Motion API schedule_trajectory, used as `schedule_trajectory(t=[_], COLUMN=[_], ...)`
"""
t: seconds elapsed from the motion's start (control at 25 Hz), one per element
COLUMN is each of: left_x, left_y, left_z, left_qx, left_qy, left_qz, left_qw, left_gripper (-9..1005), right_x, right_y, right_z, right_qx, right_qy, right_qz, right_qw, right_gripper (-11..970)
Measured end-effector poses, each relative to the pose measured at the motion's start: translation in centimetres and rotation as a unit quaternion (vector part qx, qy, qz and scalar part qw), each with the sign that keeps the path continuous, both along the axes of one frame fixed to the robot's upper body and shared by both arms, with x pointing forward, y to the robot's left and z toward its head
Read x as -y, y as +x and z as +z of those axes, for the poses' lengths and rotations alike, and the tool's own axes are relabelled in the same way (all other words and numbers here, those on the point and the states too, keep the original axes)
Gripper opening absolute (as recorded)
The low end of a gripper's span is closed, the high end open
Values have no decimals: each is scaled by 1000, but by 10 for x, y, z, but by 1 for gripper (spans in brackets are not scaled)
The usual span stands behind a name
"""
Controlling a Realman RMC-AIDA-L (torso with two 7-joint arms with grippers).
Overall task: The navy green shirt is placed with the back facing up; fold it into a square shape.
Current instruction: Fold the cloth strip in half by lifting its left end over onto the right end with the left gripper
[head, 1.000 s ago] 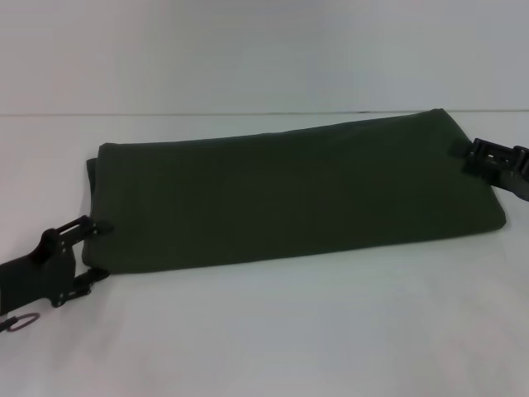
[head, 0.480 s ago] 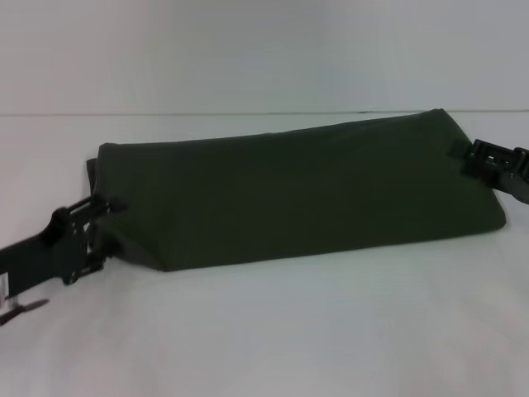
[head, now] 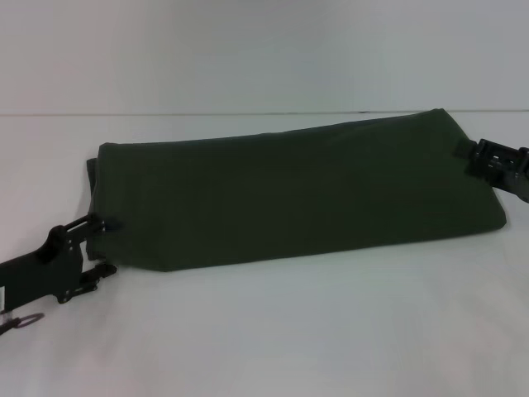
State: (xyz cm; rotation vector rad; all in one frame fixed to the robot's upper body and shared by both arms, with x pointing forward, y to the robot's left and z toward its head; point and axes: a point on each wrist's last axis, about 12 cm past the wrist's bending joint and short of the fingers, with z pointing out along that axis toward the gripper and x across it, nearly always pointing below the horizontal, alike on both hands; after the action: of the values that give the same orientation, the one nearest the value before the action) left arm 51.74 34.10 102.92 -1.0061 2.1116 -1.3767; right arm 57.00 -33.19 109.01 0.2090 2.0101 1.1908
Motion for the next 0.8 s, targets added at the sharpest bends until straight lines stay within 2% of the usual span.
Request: schedule_trajectory(t=[0.4,0.8], left_x=[5,6], left_y=[22,21], left_z=[4,4], left_qx=[5,3], left_qy=[30,40], left_qz=[10,-5], left_qw=[999,999], left_gripper=[844,844], right_x=[2,2], right_y=[-1,-1], right_z=[0,0], right_qx=[1,0], right_qy=[3,5], right_qz=[-5,-3], right_qw=[1000,1000], right_gripper=[682,682])
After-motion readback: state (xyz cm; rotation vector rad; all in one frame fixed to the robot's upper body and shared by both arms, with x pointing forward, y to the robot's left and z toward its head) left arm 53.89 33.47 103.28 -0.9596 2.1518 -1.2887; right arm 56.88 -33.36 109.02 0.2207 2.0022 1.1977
